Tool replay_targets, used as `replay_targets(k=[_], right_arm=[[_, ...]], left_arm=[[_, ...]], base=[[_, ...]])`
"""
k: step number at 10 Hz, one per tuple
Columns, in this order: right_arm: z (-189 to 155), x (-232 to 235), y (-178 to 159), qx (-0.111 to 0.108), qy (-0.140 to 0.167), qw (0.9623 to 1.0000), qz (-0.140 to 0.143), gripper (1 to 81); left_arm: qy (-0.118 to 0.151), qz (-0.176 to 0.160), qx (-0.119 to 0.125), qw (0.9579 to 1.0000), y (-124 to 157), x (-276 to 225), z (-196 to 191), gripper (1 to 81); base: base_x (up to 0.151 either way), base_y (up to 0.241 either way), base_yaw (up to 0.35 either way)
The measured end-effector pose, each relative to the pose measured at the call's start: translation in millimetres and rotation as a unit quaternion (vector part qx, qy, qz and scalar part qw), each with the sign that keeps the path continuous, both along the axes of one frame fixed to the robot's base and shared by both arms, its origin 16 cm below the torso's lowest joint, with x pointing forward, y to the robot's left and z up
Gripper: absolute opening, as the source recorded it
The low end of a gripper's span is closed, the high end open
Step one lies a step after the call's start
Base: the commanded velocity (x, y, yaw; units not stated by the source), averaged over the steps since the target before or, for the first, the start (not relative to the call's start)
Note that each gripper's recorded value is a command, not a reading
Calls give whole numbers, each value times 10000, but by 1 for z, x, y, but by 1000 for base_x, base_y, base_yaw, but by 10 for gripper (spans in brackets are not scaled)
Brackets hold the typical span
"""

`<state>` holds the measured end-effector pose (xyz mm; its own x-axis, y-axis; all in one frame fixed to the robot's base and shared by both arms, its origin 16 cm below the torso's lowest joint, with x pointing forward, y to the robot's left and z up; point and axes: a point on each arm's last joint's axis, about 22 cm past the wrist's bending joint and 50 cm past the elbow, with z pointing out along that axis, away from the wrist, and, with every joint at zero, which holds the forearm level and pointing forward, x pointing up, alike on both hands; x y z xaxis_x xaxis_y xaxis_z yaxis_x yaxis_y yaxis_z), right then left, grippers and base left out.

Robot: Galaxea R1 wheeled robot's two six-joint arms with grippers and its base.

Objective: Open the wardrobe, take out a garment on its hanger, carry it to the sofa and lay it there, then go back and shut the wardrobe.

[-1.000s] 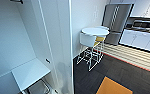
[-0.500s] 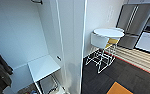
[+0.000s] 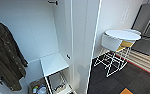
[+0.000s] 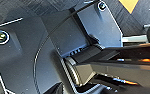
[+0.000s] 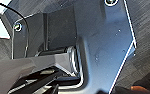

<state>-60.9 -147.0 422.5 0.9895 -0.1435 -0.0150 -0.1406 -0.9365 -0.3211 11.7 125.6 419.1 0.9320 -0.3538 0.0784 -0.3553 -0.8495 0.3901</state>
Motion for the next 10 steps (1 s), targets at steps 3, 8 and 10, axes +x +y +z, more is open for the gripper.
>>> replay_targets(k=[3, 8, 10], right_arm=[[0, 3, 4, 23, -14, 10000, -3, 811], [0, 3, 4, 23, -14, 10000, -3, 811], [0, 1, 4, 28, 6, 10000, 5, 811]], left_arm=[[-13, -2, -16, 10000, -3, 2, 0, 811], [-4, -2, -15, 10000, -3, 1, 0, 811], [-25, -1, -14, 10000, -3, 4, 0, 811]], base=[[0, 0, 295], [0, 0, 291], [0, 0, 282]])
